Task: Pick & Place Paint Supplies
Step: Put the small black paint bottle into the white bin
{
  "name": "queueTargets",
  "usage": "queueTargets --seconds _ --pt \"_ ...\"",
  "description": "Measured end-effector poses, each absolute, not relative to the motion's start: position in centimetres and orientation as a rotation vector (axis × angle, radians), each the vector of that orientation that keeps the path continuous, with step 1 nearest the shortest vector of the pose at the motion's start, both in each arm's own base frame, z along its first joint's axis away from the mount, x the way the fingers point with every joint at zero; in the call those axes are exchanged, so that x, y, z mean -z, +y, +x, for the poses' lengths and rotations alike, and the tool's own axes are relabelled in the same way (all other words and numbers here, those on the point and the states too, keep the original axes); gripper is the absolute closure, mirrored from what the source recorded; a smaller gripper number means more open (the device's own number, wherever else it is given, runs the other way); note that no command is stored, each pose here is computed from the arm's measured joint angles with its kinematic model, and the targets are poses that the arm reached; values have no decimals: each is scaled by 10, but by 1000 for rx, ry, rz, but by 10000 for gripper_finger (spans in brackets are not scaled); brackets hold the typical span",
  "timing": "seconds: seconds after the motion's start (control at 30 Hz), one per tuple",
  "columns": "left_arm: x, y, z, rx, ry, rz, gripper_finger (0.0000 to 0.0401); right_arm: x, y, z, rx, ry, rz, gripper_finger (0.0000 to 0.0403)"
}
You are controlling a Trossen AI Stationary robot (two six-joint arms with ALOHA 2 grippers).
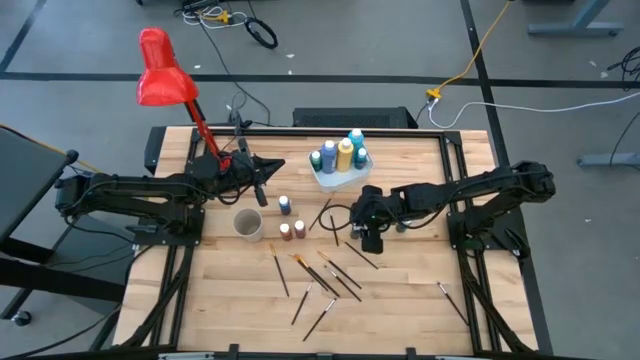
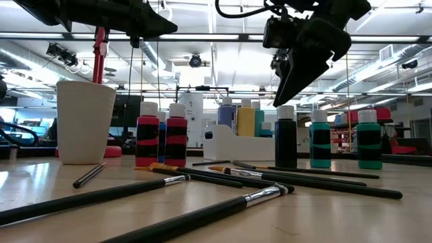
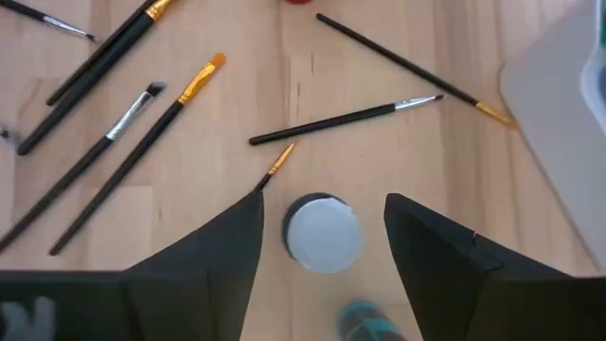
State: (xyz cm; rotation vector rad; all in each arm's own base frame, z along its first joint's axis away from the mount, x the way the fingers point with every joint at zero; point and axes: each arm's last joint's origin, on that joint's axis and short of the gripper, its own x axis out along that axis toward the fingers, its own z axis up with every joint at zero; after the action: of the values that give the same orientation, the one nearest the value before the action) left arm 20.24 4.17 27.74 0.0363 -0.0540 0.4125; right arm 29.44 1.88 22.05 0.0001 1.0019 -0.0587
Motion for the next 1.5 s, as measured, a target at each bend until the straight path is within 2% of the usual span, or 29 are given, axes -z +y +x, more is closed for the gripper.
queueTargets --seconds 0.17,0.5,0.63,0.9,1.1,1.33,1.5 --pt "-277 42 202 -413 -54 37 383 -218 20 295 57 1015 48 162" --pt "-277 42 202 -412 -47 38 383 -208 18 299 123 1038 11 164" --pt "-277 42 202 -412 -46 38 383 -208 18 299 127 1047 19 192" --pt "-277 42 202 -412 -45 38 383 -208 19 298 100 1057 68 288" --pt "-277 42 202 -412 -46 38 383 -223 17 302 109 990 43 289" --pt "-277 42 202 -412 -46 38 383 -266 -2 308 283 865 -139 279" --pt "-277 42 202 -413 -46 38 383 -276 -34 307 457 860 -177 284"
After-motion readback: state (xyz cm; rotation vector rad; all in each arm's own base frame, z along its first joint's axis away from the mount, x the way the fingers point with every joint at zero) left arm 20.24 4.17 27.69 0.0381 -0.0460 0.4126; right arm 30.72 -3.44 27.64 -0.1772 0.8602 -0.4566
